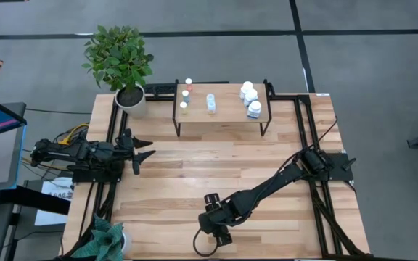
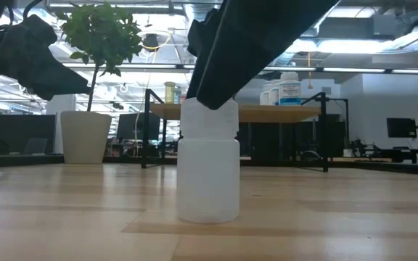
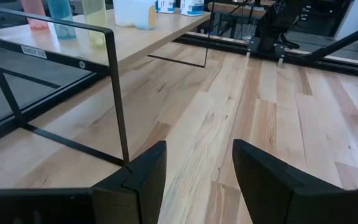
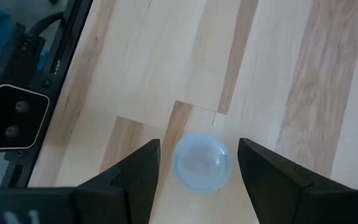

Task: Pick and place medicine bottles onto shelf by color
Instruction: Put the transparent pill bottle on the shelf

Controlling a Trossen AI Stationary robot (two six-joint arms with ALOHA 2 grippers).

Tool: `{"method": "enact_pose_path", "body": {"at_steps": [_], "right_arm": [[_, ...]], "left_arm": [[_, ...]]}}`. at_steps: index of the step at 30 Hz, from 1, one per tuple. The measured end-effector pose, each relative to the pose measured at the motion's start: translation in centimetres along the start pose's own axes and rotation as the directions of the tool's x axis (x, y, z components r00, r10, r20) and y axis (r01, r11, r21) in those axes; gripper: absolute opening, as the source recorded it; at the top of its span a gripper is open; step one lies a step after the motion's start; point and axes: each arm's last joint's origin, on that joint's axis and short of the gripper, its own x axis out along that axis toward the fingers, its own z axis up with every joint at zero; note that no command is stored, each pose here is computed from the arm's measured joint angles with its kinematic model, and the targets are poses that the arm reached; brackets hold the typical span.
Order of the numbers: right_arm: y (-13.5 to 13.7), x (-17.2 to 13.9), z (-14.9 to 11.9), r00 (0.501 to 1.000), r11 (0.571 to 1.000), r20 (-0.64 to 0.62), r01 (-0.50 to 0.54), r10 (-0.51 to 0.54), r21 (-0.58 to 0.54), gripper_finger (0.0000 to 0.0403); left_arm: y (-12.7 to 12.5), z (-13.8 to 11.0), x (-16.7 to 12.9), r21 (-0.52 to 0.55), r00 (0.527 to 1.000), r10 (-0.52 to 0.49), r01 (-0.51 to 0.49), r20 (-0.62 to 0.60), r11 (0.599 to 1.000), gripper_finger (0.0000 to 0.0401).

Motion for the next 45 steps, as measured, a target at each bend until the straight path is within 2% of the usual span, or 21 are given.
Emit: {"method": "enact_pose_path", "body": {"at_steps": [14, 17, 24, 28, 33, 37, 40, 43, 45], "right_arm": [[-0.3, 0.7, -0.1, 1.000, 1.000, -0.008, 0.001, -0.001, 0.022, 0.0236], [-0.6, 0.7, -0.1, 1.000, 0.997, -0.009, 0.004, -0.004, 0.073, 0.0213], [-1.1, 0.6, 0.2, 1.000, 0.978, 0.004, 0.006, -0.007, 0.209, 0.0115], [-1.8, -0.4, 1.2, 1.000, 0.962, 0.011, 0.011, -0.014, 0.274, 0.0114], [-4.1, -5.5, 4.6, 0.996, 0.963, 0.044, 0.065, -0.080, 0.263, 0.0114], [-7.2, -10.4, 6.8, 0.978, 0.945, 0.040, 0.185, -0.203, 0.269, 0.0114], [-10.0, -15.1, 8.4, 0.948, 0.921, 0.121, 0.247, -0.294, 0.302, 0.0114], [-13.1, -18.0, 8.3, 0.916, 0.891, 0.180, 0.278, -0.359, 0.359, 0.0114], [-15.3, -19.6, 7.7, 0.900, 0.862, 0.176, 0.302, -0.398, 0.407, 0.0114]], "left_arm": [[0.0, 0.0, 0.0, 0.000, 1.000, 0.000, 0.000, 0.000, 1.000, 0.0171], [0.0, 0.0, 0.0, 0.000, 1.000, 0.001, -0.001, 0.000, 1.000, 0.0171], [0.0, 0.0, 0.0, 0.000, 1.000, 0.000, 0.000, 0.000, 1.000, 0.0171], [0.0, 0.0, 0.0, 0.000, 1.000, 0.001, -0.001, 0.000, 1.000, 0.0171], [0.0, 0.0, 0.0, 0.000, 1.000, 0.000, 0.000, 0.000, 1.000, 0.0171], [0.0, 0.0, 0.0, 0.000, 1.000, 0.000, 0.000, 0.000, 1.000, 0.0171], [0.0, 0.0, 0.0, 0.000, 1.000, 0.000, 0.000, 0.000, 1.000, 0.0171], [0.0, 0.0, 0.0, 0.000, 1.000, 0.000, 0.000, 0.000, 1.000, 0.0171], [0.0, 0.0, 0.0, 0.000, 1.000, 0.000, 0.000, 0.000, 1.000, 0.0171]]}}
